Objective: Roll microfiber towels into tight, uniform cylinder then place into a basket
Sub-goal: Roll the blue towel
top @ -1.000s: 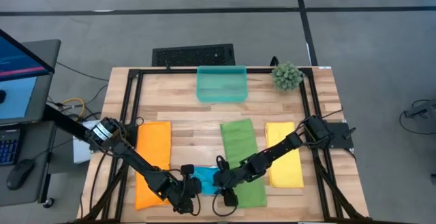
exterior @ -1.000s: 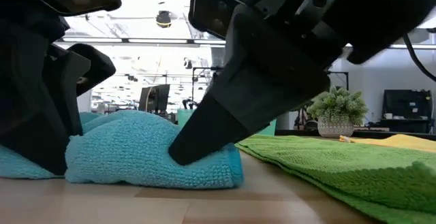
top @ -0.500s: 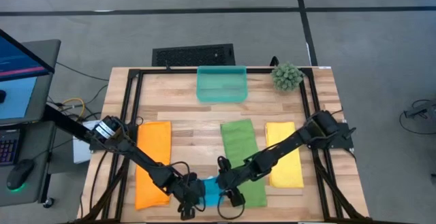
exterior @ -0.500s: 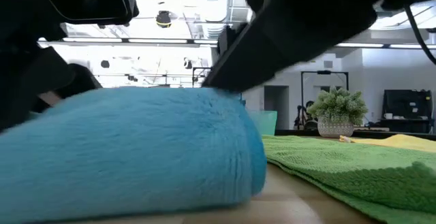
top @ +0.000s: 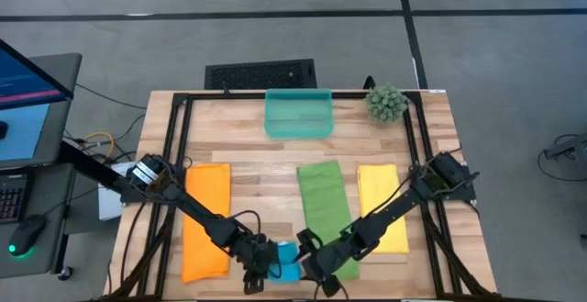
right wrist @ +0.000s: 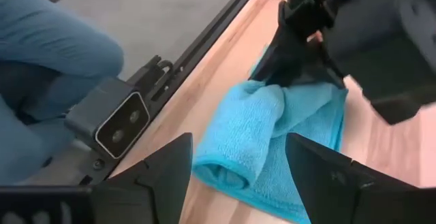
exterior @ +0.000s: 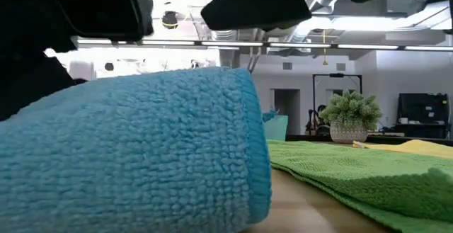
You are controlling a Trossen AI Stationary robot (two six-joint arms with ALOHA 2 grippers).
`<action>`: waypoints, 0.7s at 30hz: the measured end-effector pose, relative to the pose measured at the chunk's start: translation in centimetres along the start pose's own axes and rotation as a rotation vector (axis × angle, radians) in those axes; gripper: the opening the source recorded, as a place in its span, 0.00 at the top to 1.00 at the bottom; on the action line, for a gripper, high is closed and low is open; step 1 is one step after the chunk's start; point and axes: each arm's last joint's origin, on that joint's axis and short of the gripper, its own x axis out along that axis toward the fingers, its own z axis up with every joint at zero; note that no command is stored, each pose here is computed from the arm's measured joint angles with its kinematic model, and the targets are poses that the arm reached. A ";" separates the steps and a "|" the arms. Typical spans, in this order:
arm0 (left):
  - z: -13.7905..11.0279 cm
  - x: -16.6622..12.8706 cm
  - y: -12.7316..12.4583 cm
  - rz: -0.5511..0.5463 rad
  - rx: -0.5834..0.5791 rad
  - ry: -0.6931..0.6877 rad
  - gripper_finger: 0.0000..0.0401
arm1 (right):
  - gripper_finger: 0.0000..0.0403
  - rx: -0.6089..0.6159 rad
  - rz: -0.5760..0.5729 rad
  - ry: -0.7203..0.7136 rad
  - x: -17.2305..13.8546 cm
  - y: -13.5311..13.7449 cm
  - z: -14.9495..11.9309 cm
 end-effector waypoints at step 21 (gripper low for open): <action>1.7 -1.6 0.9 -0.050 0.000 0.002 0.97 | 0.35 0.006 0.019 -0.055 3.4 2.0 -2.0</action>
